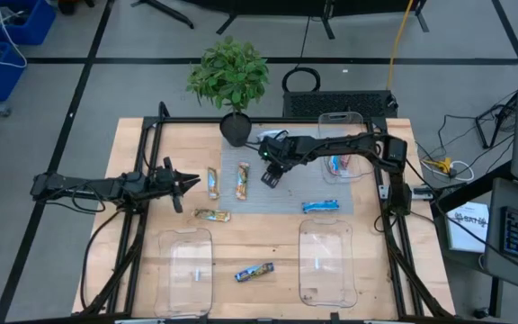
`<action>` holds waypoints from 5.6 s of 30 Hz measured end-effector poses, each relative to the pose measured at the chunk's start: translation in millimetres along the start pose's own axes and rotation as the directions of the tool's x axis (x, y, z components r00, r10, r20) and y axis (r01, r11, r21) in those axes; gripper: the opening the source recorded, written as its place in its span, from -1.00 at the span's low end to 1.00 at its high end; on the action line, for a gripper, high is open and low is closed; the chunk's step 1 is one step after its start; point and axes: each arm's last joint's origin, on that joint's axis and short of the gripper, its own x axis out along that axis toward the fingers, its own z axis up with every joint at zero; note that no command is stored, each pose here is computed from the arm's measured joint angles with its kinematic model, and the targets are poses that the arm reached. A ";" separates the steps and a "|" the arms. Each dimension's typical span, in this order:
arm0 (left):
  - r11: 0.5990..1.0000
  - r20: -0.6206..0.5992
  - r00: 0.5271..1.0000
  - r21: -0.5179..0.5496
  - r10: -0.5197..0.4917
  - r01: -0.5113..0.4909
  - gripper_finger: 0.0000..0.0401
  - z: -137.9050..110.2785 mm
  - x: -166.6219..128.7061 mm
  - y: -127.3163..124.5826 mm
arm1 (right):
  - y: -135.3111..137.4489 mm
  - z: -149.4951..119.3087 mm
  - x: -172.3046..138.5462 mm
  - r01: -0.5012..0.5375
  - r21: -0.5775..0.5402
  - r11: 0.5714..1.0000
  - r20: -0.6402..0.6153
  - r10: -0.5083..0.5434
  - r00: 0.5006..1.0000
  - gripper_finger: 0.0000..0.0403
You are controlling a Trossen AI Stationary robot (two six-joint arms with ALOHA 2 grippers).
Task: Pick and place Granola Bars by type
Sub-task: Put the red granola bar into the top transparent bin
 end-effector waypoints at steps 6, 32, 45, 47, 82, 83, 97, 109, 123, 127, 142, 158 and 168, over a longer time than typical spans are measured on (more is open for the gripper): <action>1.000 0.000 1.000 -0.001 0.000 0.000 -0.69 0.0 0.0 0.0 | 0.8 -0.9 4.7 -0.099 0.005 0.995 0.017 0.099 0.995 -0.44; 1.000 0.001 1.000 0.000 0.000 0.000 -0.69 0.1 0.0 0.0 | 2.2 -4.2 7.0 -0.153 0.043 0.987 0.000 0.153 0.988 -0.44; 1.000 0.001 1.000 0.000 0.000 0.000 -0.69 0.1 0.0 0.0 | 0.7 -11.6 13.7 -0.159 0.040 0.987 0.013 0.158 0.987 -0.47; 1.000 0.001 1.000 -0.001 0.000 0.000 -0.69 0.1 0.0 0.0 | 0.7 -11.7 13.7 -0.158 0.026 0.987 0.012 0.158 0.987 -0.55; 1.000 0.001 1.000 -0.001 0.000 0.000 -0.69 0.1 0.0 0.0 | 34.8 -23.1 -37.4 -0.306 -0.074 0.949 -0.024 0.306 0.952 -0.18; 1.000 0.001 1.000 -0.001 0.000 0.000 -0.69 0.1 0.0 0.0 | 34.0 -22.3 -37.3 -0.270 -0.069 0.960 -0.005 0.270 0.963 -0.10; 1.000 0.001 1.000 -0.022 0.000 0.000 -0.69 0.1 0.0 0.0 | 24.1 -28.7 -21.3 -0.154 0.006 0.988 0.049 0.154 0.987 0.11; 1.000 0.003 1.000 -0.022 0.000 0.000 -0.69 0.3 0.0 0.0 | 24.1 -34.6 -11.6 -0.206 0.038 0.978 0.101 0.201 0.974 0.07; 1.000 0.021 1.000 -0.024 -0.001 0.001 -0.69 2.1 0.0 -0.1 | 24.4 -36.2 -1.7 -0.199 0.051 0.979 0.088 0.194 0.977 0.07; 1.000 0.021 1.000 -0.024 -0.001 0.001 -0.69 2.2 0.0 -0.1 | 24.5 -37.0 2.2 -0.197 0.057 0.979 0.081 0.192 0.978 0.07; 1.000 0.026 1.000 -0.022 -0.001 0.002 -0.69 2.6 -0.1 -0.2 | 19.1 -31.7 2.0 -0.164 0.093 0.982 0.128 0.151 0.980 -0.27; 1.000 0.025 1.000 -0.023 -0.001 0.002 -0.69 2.5 0.0 -0.2 | 22.0 -28.8 1.0 -0.202 -0.046 0.978 0.148 0.207 0.967 -0.97; 1.000 0.019 1.000 -0.021 -0.001 0.002 -0.69 1.8 0.0 -0.1 | 27.9 -26.4 -4.8 -0.209 -0.124 0.970 0.187 0.229 0.955 -1.00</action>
